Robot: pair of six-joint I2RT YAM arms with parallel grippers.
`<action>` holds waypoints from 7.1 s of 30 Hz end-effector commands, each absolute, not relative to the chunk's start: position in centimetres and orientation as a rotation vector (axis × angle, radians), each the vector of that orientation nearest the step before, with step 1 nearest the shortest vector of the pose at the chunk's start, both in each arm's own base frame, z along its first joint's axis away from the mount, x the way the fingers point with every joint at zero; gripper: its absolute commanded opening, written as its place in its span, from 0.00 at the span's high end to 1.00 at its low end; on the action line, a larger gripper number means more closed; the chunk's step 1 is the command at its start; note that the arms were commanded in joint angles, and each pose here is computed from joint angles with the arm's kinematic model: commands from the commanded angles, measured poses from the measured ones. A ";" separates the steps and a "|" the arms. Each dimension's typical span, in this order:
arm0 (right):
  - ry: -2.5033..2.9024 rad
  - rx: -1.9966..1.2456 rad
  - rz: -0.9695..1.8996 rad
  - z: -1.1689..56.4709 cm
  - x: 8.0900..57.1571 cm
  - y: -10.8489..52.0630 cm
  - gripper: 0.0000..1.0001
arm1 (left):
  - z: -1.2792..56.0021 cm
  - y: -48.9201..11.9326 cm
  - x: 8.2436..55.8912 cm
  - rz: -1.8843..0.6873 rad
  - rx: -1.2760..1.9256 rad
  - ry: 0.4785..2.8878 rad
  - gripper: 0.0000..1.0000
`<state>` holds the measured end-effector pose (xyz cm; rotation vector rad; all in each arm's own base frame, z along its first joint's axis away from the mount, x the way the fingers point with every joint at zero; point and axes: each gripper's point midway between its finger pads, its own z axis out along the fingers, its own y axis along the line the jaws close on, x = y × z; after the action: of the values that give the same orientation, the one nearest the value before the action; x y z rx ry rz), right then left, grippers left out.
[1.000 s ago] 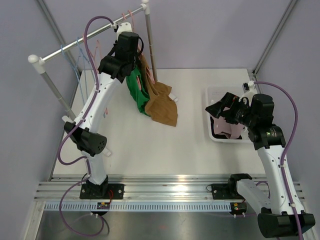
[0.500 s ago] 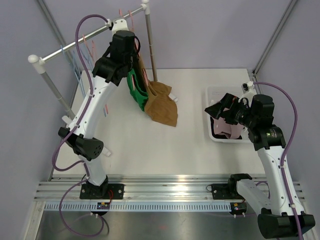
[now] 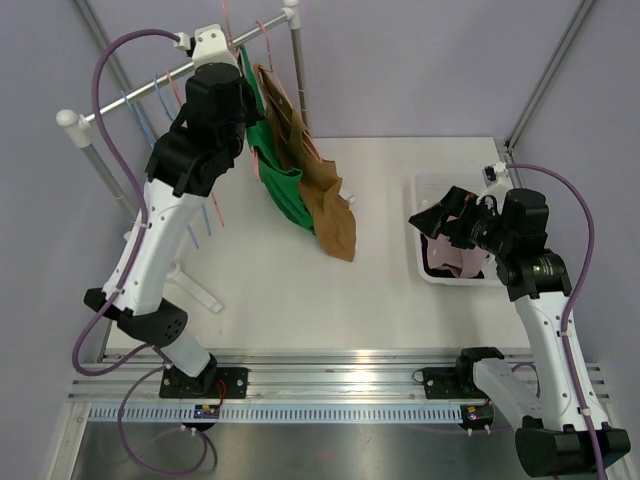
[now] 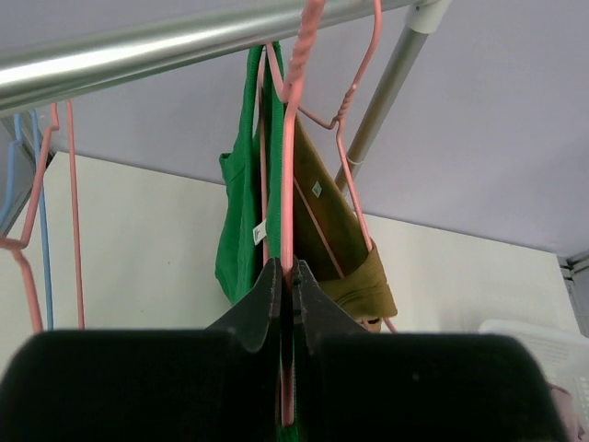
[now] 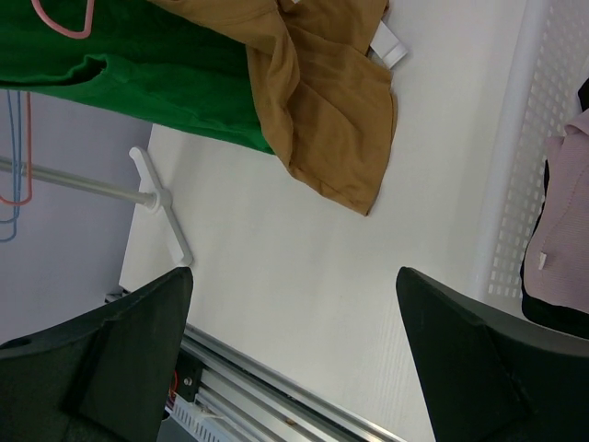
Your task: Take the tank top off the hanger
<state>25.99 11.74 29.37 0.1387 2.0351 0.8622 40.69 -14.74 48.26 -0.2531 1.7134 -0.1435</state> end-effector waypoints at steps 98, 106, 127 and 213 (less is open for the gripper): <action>1.882 -0.354 1.110 26.4 24.1 28.9 0.51 | 32.6 -21.4 11.5 -1.489 0.222 1.761 1.00; 1.845 -0.376 1.200 28.1 23.6 30.0 0.12 | 33.1 -21.7 11.3 -1.523 0.233 1.741 1.00; 1.925 -0.154 0.797 25.7 27.9 25.2 1.00 | 33.4 -20.8 11.1 -1.466 0.229 1.748 1.00; 1.996 -0.285 0.761 31.2 22.5 20.2 0.01 | 47.7 -13.8 35.3 -0.705 -0.841 1.163 1.00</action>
<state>21.77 19.89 30.06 -0.2826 2.0509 0.7544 34.97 -15.70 44.09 -0.7311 1.2961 -0.6080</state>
